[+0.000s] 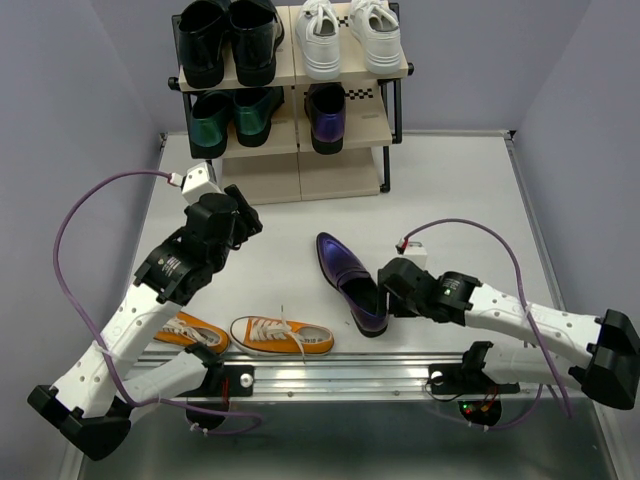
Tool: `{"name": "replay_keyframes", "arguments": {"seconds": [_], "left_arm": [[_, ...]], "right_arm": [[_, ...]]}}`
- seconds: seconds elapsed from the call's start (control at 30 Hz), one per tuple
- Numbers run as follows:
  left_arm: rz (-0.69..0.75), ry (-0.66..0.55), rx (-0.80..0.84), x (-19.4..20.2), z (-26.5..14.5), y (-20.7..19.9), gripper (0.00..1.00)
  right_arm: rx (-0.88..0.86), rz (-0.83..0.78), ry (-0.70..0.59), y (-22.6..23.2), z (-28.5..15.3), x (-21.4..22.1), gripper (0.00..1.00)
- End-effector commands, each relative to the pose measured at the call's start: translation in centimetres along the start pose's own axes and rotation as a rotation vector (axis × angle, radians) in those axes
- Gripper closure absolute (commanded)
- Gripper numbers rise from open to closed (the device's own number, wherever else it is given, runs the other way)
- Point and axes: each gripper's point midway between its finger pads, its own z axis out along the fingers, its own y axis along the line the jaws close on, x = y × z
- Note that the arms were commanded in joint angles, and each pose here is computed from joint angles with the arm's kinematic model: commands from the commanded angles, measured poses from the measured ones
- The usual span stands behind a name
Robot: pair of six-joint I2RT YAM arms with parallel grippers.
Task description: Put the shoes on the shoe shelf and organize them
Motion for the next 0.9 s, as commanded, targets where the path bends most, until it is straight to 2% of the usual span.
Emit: {"name": "replay_keyframes", "arguments": {"seconds": [0.0,0.03,0.07,0.13,0.17,0.23,0.27,0.33,0.6,0.63,0.87], "left_arm": [[-0.031,-0.043,0.031,-1.5,-0.3,-0.8,0.33],[-0.031,-0.041,0.032,-1.4,-0.3,-0.8,0.33],[-0.031,-0.04,0.033,-1.3,-0.3,-0.8,0.33],[-0.031,-0.04,0.033,-1.3,-0.3,-0.8,0.33],[-0.029,-0.041,0.035,-1.4,-0.3,-0.9,0.33],[-0.028,-0.042,0.033,-1.4,-0.4,-0.7,0.33],[-0.028,-0.043,0.031,-1.5,-0.4,-0.7,0.33],[-0.027,-0.047,0.027,-1.5,-0.5,-0.6,0.33],[-0.025,-0.054,0.025,-1.8,-0.5,-0.6,0.33],[-0.023,-0.053,0.025,-1.7,-0.5,-0.7,0.33],[-0.019,-0.053,0.026,-1.8,-0.4,-0.7,0.33]], "right_arm": [[-0.017,0.001,0.035,0.9,1.3,0.4,0.34],[-0.021,-0.009,0.046,0.9,1.7,0.8,0.37],[-0.023,-0.018,0.052,1.1,2.0,0.9,0.45],[-0.044,-0.026,0.059,1.7,2.8,0.9,0.53],[-0.051,-0.033,0.059,2.0,2.8,0.8,0.62],[-0.062,-0.058,0.052,2.5,2.8,0.4,0.72],[-0.067,-0.066,0.037,2.8,2.6,-0.2,0.84],[-0.051,-0.075,-0.007,2.4,2.0,-1.7,0.97],[0.051,-0.125,-0.166,0.2,-4.0,-8.5,0.99],[0.065,-0.114,-0.214,0.1,-5.3,-10.3,0.99],[0.128,-0.086,-0.333,-0.7,-9.8,-15.4,0.99]]}}
